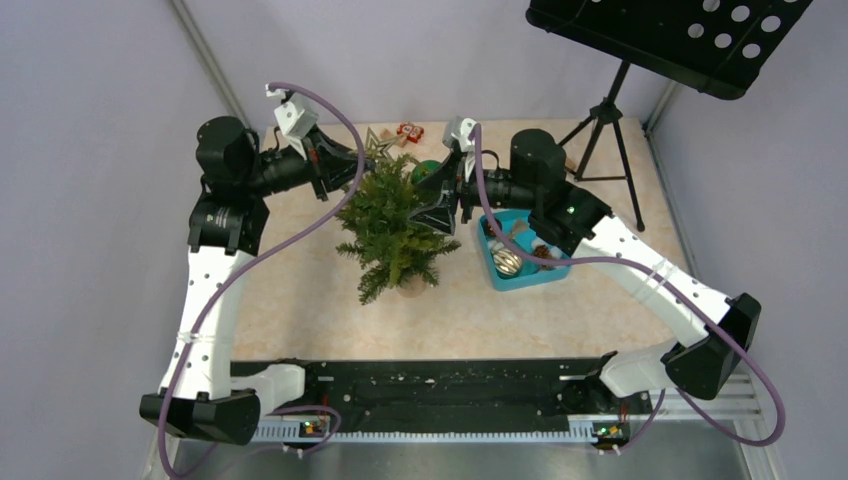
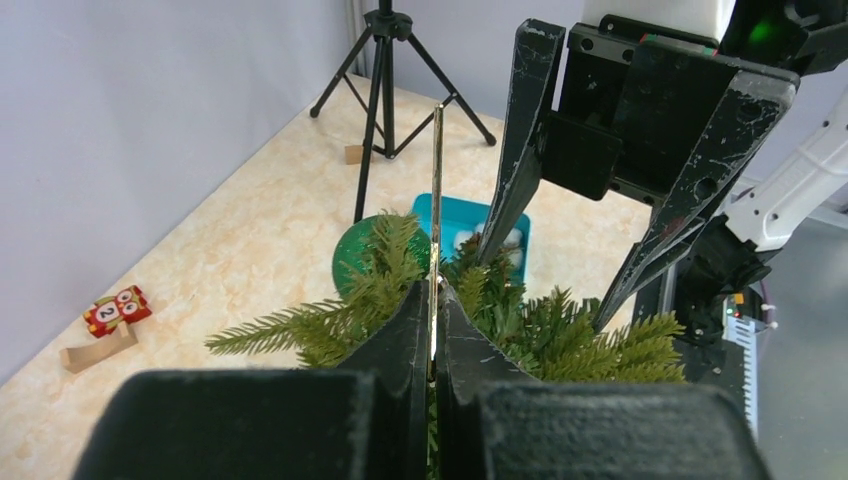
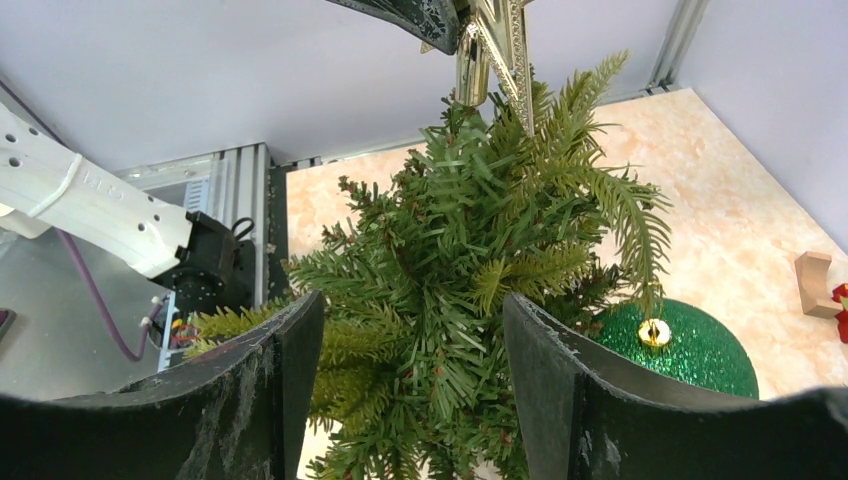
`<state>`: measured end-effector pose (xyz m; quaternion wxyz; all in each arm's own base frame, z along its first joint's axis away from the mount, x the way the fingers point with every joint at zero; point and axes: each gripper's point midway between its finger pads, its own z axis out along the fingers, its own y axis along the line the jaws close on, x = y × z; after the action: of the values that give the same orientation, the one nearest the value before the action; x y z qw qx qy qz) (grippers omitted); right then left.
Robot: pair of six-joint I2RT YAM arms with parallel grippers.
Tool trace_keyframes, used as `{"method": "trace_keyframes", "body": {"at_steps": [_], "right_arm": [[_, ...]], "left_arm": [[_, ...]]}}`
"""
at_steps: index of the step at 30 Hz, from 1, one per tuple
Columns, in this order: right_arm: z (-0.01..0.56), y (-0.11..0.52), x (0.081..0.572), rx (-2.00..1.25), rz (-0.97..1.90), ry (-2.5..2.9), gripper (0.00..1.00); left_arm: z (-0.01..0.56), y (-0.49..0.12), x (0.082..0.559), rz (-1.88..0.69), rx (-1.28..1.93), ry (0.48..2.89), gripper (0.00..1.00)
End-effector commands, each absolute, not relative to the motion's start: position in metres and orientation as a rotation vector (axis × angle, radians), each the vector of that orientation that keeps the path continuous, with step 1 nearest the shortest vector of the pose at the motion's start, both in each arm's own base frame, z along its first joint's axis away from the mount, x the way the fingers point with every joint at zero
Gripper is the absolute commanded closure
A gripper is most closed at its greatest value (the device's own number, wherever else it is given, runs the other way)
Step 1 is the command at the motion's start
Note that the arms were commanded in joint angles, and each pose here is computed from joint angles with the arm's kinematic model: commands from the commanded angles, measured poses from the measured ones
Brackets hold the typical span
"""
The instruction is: Decorate the small christmas tree
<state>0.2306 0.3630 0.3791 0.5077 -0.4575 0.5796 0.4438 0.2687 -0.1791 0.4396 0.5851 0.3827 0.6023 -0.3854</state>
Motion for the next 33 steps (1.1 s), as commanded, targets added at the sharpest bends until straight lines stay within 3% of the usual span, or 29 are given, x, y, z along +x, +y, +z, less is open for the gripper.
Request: {"method": "trace_keyframes", "body": {"at_steps": [1, 33], "right_arm": [[0.402, 0.358, 0.223, -1.090, 1.077, 1.319, 0.35], [0.405, 0.359, 0.222, -1.099, 1.087, 1.312, 0.35]], "left_arm": [[0.459, -0.180, 0.262, -0.957, 0.824, 1.378, 1.00], [0.432, -0.175, 0.270, -1.047, 0.692, 1.454, 1.00]]}}
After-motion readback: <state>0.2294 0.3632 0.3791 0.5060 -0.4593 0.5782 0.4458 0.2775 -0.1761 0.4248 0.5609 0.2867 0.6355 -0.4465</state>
